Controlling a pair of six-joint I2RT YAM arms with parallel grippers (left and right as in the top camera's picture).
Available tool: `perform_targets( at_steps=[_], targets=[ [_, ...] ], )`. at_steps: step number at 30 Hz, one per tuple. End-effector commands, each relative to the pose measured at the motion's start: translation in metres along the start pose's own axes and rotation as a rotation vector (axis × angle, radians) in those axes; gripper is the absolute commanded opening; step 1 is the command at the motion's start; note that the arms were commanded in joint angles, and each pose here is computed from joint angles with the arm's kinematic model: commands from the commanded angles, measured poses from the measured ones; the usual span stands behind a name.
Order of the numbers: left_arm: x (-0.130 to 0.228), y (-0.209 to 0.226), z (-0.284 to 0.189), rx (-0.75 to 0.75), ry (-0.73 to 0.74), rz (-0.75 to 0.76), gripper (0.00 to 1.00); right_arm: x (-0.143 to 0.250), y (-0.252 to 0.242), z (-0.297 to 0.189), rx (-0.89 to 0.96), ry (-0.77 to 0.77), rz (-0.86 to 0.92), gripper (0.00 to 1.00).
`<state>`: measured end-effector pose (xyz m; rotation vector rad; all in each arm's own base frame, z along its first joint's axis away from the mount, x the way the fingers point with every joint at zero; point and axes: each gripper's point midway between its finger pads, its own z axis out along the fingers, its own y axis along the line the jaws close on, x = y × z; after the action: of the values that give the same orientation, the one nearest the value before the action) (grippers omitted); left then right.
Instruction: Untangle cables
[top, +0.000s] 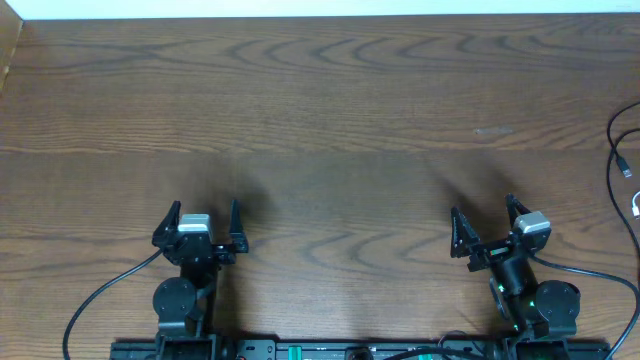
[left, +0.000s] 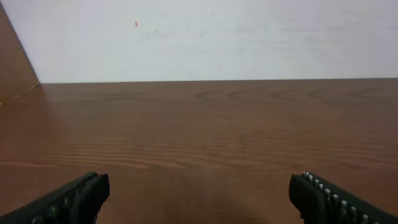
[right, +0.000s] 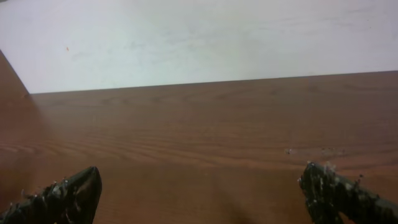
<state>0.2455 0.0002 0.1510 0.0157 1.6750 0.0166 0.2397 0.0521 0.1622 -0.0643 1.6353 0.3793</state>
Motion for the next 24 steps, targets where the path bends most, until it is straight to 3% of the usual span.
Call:
perform_targets(
  at_steps=[1,24],
  targets=[
    [0.014,0.001,0.000,-0.008,0.049,0.007,0.98,0.000,-0.004,0.000,0.016,-0.001,0.012,0.99],
    [0.014,-0.011,0.000,0.039,0.050,0.013,0.98,0.000,-0.004,0.000,0.016,-0.001,0.012,0.99]
  ],
)
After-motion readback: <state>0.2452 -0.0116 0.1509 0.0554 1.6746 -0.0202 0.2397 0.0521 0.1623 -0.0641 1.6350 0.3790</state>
